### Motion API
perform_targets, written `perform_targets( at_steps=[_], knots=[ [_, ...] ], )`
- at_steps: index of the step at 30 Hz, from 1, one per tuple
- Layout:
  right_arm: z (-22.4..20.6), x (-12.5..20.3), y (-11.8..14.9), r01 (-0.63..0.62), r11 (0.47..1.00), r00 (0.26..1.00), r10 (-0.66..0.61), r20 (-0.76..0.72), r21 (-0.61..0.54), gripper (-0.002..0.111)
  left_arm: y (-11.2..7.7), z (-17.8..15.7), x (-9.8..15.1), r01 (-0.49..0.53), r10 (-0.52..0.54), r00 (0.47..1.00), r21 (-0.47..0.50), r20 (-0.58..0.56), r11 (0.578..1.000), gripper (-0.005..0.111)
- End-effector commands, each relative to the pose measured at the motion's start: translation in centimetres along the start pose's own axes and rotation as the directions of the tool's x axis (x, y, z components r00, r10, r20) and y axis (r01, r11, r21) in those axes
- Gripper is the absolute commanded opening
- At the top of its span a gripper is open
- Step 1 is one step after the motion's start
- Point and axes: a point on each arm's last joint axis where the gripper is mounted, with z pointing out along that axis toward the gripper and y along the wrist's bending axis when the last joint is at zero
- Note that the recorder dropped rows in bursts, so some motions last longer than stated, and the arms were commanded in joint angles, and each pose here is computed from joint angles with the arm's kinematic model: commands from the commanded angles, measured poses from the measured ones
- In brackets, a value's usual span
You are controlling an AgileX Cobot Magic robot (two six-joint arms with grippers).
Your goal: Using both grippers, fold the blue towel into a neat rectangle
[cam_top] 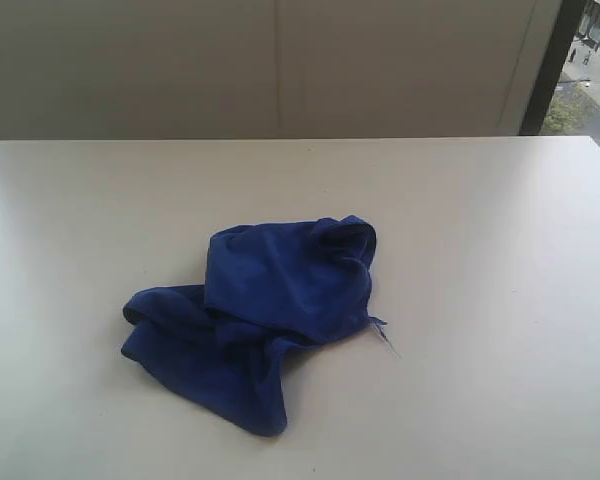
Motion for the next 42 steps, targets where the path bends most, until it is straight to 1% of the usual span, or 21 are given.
perform_targets(
  at_steps=[1, 13, 15, 17, 18, 20, 21, 23, 24, 26, 27, 29, 30, 31, 32, 34, 36, 37, 39, 40, 42],
  knots=[
    [0.0, 0.2, 0.0, 0.011, 1.0, 1.0, -0.011, 0.002, -0.002, 0.0, 0.0, 0.0, -0.1, 0.005, -0.005, 1.0, -0.005, 0.022, 1.0, 0.0],
    [0.0, 0.2, 0.0, 0.011, 1.0, 1.0, -0.011, 0.002, -0.002, 0.0, 0.0, 0.0, -0.1, 0.003, -0.003, 1.0, -0.005, 0.023, 1.0, 0.0],
    [0.0, 0.2, 0.0, 0.011, 1.0, 1.0, -0.011, 0.002, -0.002, 0.0, 0.1, 0.0, -0.2, 0.003, -0.002, 0.999, -0.007, 0.039, 1.0, 0.0],
    [0.0, 0.2, 0.0, 0.011, 1.0, 1.0, -0.011, 0.002, -0.002, 0.0, 0.1, 0.0, -0.4, 0.014, -0.014, 0.998, -0.007, 0.058, 1.0, 0.0],
    [0.0, 0.2, 0.0, 0.011, 1.0, 1.0, -0.011, 0.002, -0.002, 0.0, 0.0, 0.0, -0.6, 0.037, -0.036, 0.997, -0.003, 0.075, 0.999, 0.0],
    [0.0, 0.2, 0.0, 0.011, 1.0, 1.0, -0.011, 0.002, -0.002, 0.0, 0.1, -0.1, -1.1, 0.085, -0.085, 0.987, 0.004, 0.136, 0.996, 0.0],
    [0.0, 0.2, 0.0, 0.011, 1.0, 1.0, -0.011, 0.002, -0.002, 0.0, 0.1, -0.1, -1.6, 0.107, -0.106, 0.977, 0.008, 0.185, 0.994, 0.0],
    [0.0, 0.2, 0.0, 0.011, 1.0, 1.0, -0.011, 0.002, -0.002, 0.0, 0.2, -0.4, -2.6, 0.16, -0.16, 0.941, 0.022, 0.298, 0.987, 0.0],
    [0.0, 0.2, 0.0, 0.011, 1.0, 1.0, -0.011, 0.002, -0.002, 0.0, 0.3, -0.6, -3.1, 0.197, -0.197, 0.913, 0.035, 0.357, 0.98, 0.0],
    [0.0, 0.2, 0.0, 0.011, 1.0, 1.0, -0.011, 0.002, -0.002, 0.0, 0.5, -1.1, -4.2, 0.246, -0.247, 0.846, 0.065, 0.473, 0.967, 0.0],
    [0.0, 0.2, 0.0, 0.011, 1.0, 1.0, -0.011, 0.002, -0.002, 0.0, 0.7, -1.5, -4.9, 0.271, -0.276, 0.788, 0.092, 0.55, 0.958, 0.0],
    [0.0, 0.2, 0.0, 0.011, 1.0, 1.0, -0.011, 0.002, -0.002, 0.0, 0.8, -2.1, -5.7, 0.273, -0.282, 0.72, 0.115, 0.634, 0.955, 0.0],
    [0.0, 0.2, 0.0, 0.011, 1.0, 1.0, -0.011, 0.002, -0.002, 0.0, 0.8, -2.3, -5.9, 0.264, -0.274, 0.697, 0.117, 0.663, 0.957, 0.0],
    [0.0, 0.2, 0.0, 0.011, 1.0, 1.0, -0.011, 0.002, -0.002, 0.0, 0.8, -2.5, -6.2, 0.25, -0.26, 0.695, 0.114, 0.67, 0.962, 0.0],
    [0.0, 0.2, 0.0, 0.011, 1.0, 1.0, -0.011, 0.002, -0.002, 0.0, 0.7, -2.7, -6.6, 0.239, -0.252, 0.697, 0.114, 0.671, 0.964, 0.0],
    [0.0, 0.2, 0.0, 0.011, 1.0, 1.0, -0.011, 0.002, -0.002, 0.0, 0.5, -2.8, -7.7, 0.21, -0.229, 0.732, 0.108, 0.641, 0.972, 0.0],
    [0.0, 0.2, 0.0, 0.011, 1.0, 1.0, -0.011, 0.002, -0.002, 0.0, 0.3, -2.7, -8.8, 0.17, -0.189, 0.786, 0.089, 0.588, 0.982, 0.0],
    [0.0, 0.2, 0.0, 0.011, 1.0, 1.0, -0.011, 0.002, -0.002, 0.0, 0.3, -2.5, -9.1, 0.148, -0.161, 0.821, 0.068, 0.547, 0.987, 0.0],
    [0.0, 0.2, 0.0, 0.011, 1.0, 1.0, -0.011, 0.002, -0.002, 0.0, 0.4, -2.2, -10.2, 0.068, -0.058, 0.89, -0.006, 0.453, 0.998, 0.0],
    [0.0, 0.2, 0.0, 0.011, 1.0, 1.0, -0.011, 0.002, -0.002, 0.0, 0.6, -2.0, -10.7, 0.037, -0.016, 0.911, -0.042, 0.413, 0.998, 0.0],
    [0.0, 0.2, 0.0, 0.011, 1.0, 1.0, -0.011, 0.002, -0.002, 0.0, 1.1, -1.3, -11.6, 0.008, 0.028, 0.944, -0.107, 0.33, 0.994, 0.0]
  ],
)
